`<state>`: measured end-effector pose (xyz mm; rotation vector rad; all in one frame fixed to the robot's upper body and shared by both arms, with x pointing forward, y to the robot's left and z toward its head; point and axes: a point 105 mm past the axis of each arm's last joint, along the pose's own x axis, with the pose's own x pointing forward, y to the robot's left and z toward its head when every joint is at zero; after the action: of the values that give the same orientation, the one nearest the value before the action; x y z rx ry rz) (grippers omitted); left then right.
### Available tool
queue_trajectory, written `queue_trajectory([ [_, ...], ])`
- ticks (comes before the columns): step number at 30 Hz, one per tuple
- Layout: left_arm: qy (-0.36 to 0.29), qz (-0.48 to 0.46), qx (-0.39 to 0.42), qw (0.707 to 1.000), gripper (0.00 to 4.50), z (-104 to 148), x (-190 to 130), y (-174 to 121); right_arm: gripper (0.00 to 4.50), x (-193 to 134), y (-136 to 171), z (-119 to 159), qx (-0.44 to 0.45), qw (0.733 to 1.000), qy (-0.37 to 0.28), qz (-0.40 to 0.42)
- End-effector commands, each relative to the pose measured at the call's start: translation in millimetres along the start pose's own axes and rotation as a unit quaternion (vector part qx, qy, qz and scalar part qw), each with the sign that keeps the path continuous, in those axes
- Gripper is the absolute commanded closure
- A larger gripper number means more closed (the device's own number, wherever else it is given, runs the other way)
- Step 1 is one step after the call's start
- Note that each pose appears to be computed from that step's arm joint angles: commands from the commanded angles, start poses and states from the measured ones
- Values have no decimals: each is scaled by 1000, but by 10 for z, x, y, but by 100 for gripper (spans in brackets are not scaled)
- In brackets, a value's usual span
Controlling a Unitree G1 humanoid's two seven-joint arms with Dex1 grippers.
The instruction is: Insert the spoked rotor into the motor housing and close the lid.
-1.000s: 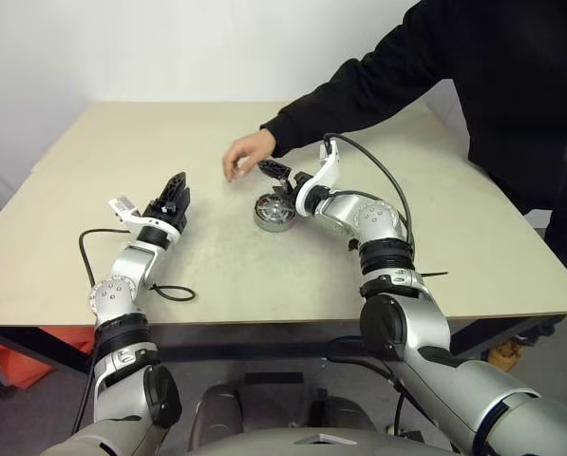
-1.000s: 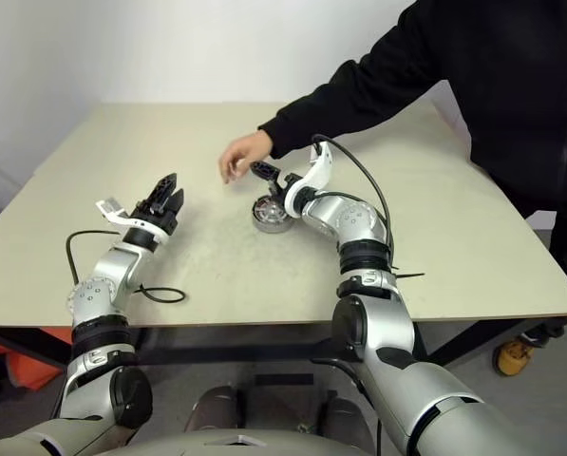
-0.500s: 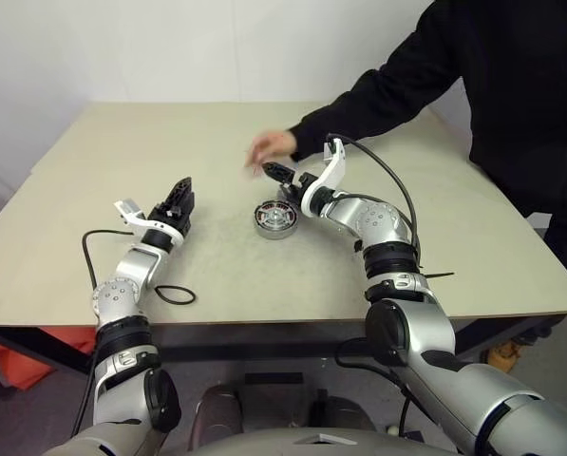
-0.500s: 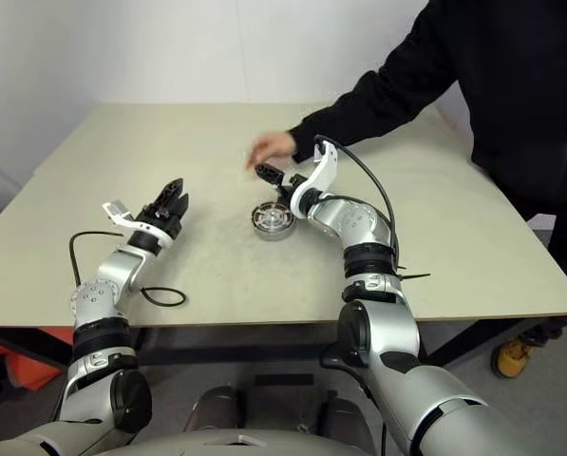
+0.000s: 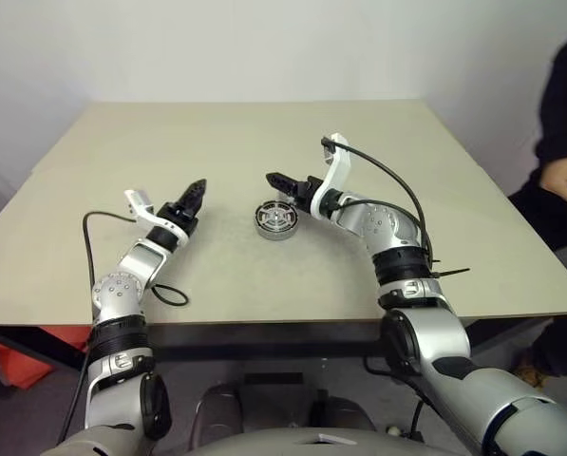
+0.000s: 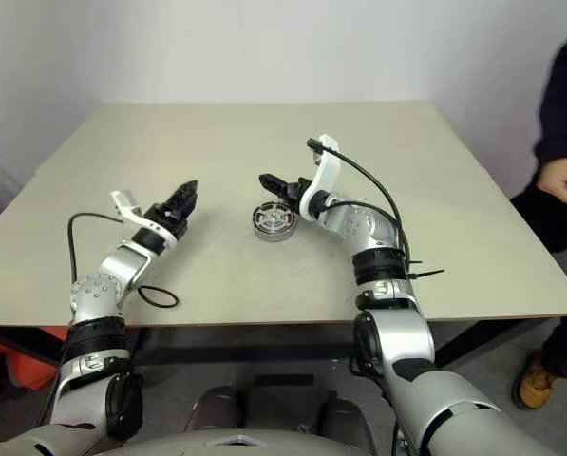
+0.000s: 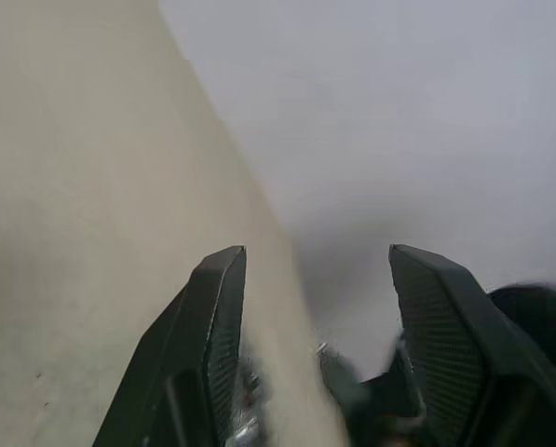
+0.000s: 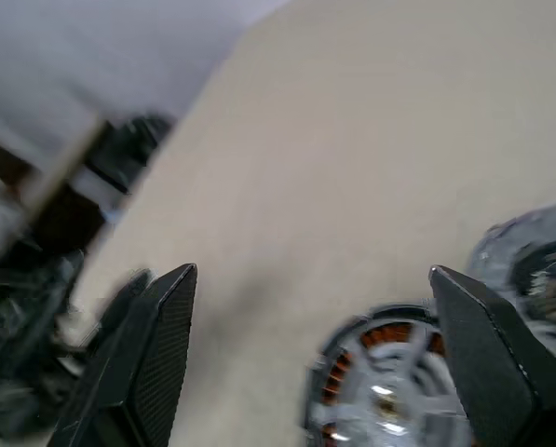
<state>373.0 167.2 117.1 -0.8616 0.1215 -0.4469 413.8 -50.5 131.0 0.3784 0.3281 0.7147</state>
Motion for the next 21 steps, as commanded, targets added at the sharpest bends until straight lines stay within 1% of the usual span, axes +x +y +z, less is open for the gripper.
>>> queue_trajectory([
  [1, 30, -27, 191, 981, 194, -16, 105, -207, 4, -46, 103, 100, -85, 996, -6, 30],
  [4, 52, -33, 323, 944, 194, -51, 165, -235, 4, -91, 49, 94, -156, 988, 2, 24],
  [5, 57, -40, 380, 922, 194, -46, 194, -263, 4, -118, 17, 115, -189, 982, 3, 22],
  [6, 60, -48, 413, 907, 194, -45, 215, -288, 4, -139, -4, 136, -211, 977, 3, 22],
  [10, 75, -63, 514, 852, 194, -44, 265, -329, 4, -227, -105, 292, -295, 955, -4, 17],
  [12, 89, -65, 576, 810, 194, -78, 270, -298, 4, -262, -247, 336, -350, 937, 6, -14],
  [13, 95, -67, 604, 788, 194, -95, 268, -278, 4, -276, -291, 351, -354, 935, 7, -20],
  [14, 99, -70, 621, 774, 194, -106, 267, -268, 4, -289, -323, 350, -358, 933, 9, -21],
  [16, 100, -75, 632, 765, 194, -114, 267, -262, 4, -307, -357, 323, -361, 932, 14, -20],
  [18, 100, -74, 635, 762, 194, -110, 256, -240, 4, -313, -395, 276, -343, 939, 18, -25],
  [21, 108, -73, 620, 774, 194, -134, 222, -178, 4, -297, -485, 252, -247, 967, 7, -54],
])
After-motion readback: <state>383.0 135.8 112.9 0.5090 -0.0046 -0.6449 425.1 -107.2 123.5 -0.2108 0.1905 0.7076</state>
